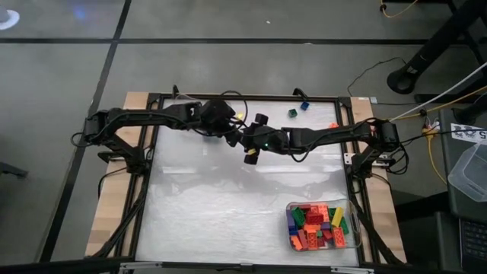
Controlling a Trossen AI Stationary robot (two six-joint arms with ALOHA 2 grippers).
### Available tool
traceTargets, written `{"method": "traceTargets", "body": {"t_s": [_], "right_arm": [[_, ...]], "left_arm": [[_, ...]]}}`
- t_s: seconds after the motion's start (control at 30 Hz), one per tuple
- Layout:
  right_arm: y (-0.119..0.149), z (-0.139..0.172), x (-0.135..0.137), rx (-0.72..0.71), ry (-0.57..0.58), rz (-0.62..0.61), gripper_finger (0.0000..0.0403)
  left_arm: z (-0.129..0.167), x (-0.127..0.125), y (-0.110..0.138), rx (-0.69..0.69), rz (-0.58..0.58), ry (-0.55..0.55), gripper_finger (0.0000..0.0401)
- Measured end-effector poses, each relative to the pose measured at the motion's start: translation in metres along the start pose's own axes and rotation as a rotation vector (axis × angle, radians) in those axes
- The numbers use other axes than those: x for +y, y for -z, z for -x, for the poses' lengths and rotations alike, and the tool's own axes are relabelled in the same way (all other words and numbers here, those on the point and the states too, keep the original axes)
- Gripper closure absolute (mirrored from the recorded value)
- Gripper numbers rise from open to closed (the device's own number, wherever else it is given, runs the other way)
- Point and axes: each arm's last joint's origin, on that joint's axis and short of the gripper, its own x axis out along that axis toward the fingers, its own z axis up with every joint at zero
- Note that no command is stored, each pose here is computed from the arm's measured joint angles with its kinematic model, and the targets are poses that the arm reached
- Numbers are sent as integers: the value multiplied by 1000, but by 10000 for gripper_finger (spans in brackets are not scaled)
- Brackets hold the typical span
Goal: Sort blocks by size
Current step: Put the square blue game piece into the top transparent bin
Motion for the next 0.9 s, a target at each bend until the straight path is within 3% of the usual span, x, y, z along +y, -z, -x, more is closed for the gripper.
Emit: {"method": "traceTargets", "body": {"t_s": [0.23, 0.43, 0.63, 0.9], "right_arm": [[5, 0, -3, 68, 122, 26, 133], [23, 2, -11, 276, 146, 90, 132], [42, 5, -51, 548, 61, -39, 158], [81, 4, -122, 781, -11, -237, 179]], "left_arm": [[2, 29, -10, 17, 9, -109, 319], [9, 68, -20, 29, 18, -282, 313], [16, 97, -27, 63, 2, -374, 300], [20, 108, -21, 153, -48, -415, 246]]}}
